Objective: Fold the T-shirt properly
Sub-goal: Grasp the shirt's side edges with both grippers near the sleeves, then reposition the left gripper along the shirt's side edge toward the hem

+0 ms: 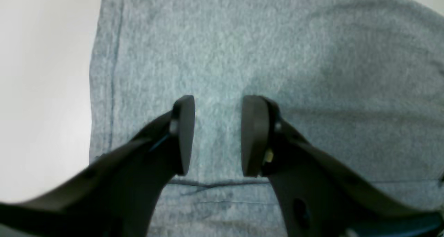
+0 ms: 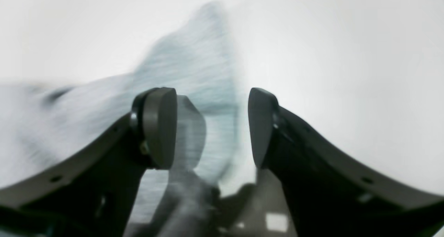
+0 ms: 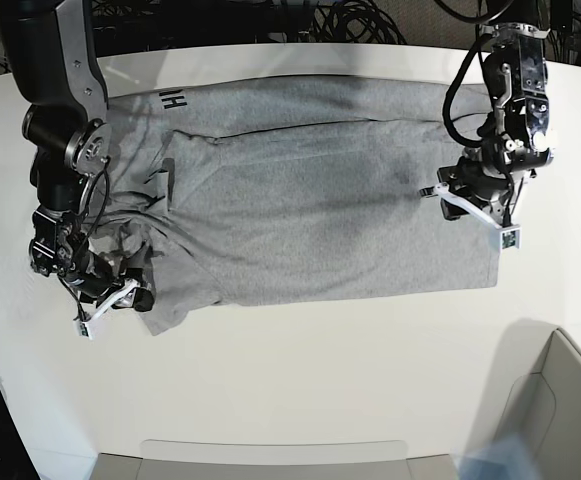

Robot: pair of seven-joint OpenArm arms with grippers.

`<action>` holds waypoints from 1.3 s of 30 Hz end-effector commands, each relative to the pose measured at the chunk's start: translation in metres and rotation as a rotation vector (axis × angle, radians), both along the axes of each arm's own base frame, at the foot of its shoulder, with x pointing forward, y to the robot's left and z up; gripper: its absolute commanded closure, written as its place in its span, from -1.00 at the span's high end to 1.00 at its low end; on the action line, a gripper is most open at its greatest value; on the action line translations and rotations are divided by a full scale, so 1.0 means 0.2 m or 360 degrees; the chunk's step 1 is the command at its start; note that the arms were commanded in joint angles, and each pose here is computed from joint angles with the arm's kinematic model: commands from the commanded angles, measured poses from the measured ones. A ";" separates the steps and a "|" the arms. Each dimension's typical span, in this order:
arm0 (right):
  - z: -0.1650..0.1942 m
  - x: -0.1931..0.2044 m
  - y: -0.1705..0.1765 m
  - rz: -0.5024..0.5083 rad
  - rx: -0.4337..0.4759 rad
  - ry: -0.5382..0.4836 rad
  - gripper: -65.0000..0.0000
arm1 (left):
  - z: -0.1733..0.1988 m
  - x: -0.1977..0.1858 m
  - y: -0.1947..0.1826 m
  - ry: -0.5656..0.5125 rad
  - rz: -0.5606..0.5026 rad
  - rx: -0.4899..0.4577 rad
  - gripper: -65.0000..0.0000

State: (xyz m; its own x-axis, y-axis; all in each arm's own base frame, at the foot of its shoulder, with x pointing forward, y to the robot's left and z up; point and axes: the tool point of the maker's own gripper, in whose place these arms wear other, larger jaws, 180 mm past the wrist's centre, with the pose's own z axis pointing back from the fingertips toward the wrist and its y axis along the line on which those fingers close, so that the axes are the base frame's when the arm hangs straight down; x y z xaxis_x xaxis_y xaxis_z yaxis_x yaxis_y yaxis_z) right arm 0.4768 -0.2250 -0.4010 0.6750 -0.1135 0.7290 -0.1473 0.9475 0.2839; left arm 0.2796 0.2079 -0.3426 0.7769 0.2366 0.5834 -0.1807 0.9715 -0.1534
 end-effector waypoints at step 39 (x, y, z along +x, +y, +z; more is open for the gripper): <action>-0.14 -0.06 0.25 -0.0048 0.0260 0.0079 0.01 | 0.05 0.04 -0.01 -0.0067 0.0008 -0.0011 -0.28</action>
State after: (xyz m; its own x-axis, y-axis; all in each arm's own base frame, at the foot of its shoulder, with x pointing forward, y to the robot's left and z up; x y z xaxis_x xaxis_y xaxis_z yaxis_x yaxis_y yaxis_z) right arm 0.4709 -0.1679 -0.4199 0.6516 -0.3048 0.6946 -0.1050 0.8707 0.4806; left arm 0.2791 0.2015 -0.3445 0.7775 0.2489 0.5776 -0.1820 0.9681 -0.1721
